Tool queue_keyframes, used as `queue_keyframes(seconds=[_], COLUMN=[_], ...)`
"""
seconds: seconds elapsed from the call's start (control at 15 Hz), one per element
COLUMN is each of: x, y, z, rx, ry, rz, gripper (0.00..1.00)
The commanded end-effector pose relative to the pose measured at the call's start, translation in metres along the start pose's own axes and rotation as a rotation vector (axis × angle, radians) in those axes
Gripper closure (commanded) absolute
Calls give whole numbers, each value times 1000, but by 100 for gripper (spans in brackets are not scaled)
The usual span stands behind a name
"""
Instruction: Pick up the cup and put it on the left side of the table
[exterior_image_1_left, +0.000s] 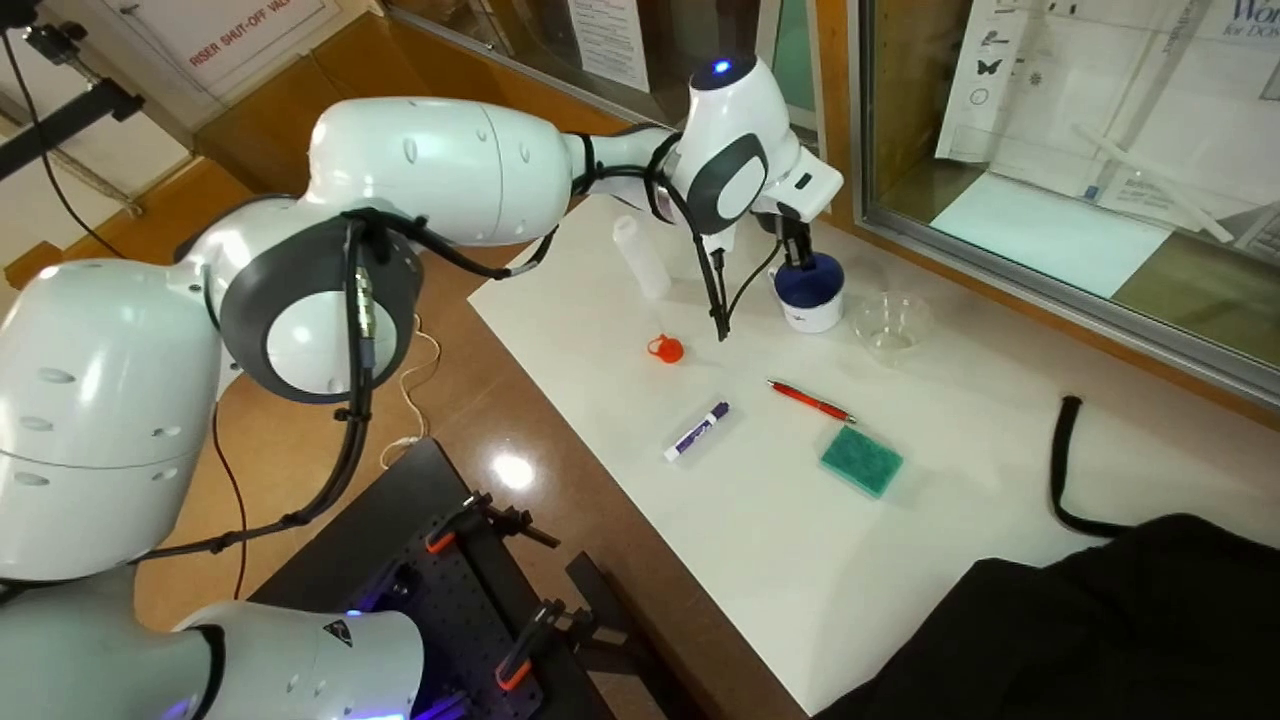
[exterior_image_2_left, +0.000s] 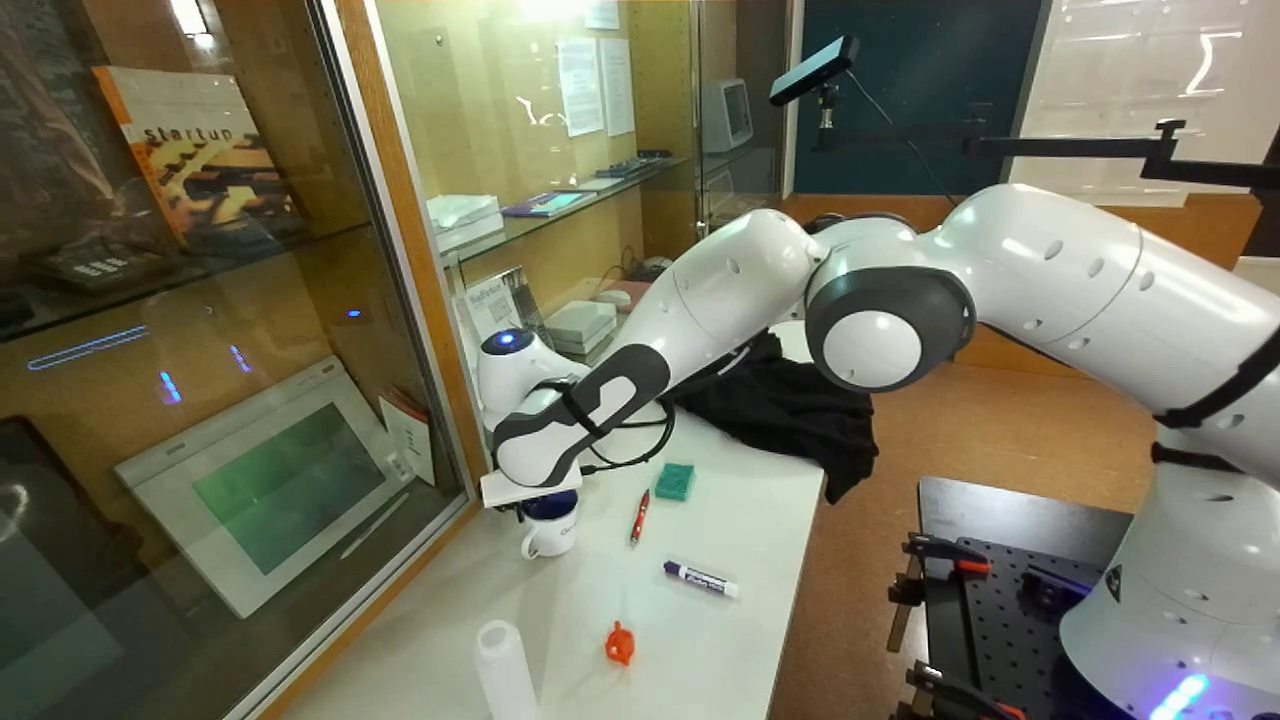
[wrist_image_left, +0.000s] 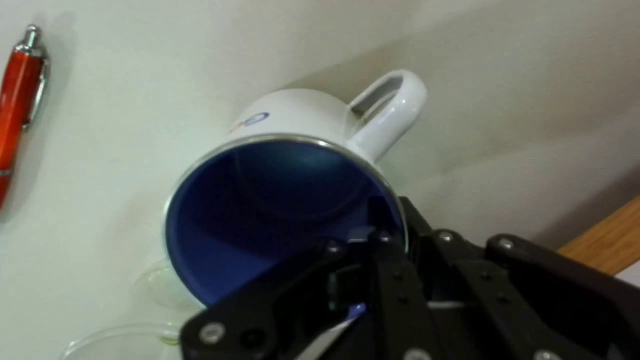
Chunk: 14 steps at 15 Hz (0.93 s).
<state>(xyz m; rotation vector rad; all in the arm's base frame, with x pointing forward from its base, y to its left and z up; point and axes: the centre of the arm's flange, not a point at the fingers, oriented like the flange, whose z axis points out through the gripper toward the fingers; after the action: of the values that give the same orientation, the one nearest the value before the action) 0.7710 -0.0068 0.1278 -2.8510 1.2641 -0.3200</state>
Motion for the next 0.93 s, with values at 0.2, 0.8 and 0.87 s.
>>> queue_keyframes(seconds=[0.2, 0.8, 0.87], x=[-24, -112, -123], y=[-16, -72, -78], z=[-23, -78, -83], rx=[-7, 5, 2], ry=[-23, -78, -86], rz=[-84, -294, -319], gripper=[98, 98, 98])
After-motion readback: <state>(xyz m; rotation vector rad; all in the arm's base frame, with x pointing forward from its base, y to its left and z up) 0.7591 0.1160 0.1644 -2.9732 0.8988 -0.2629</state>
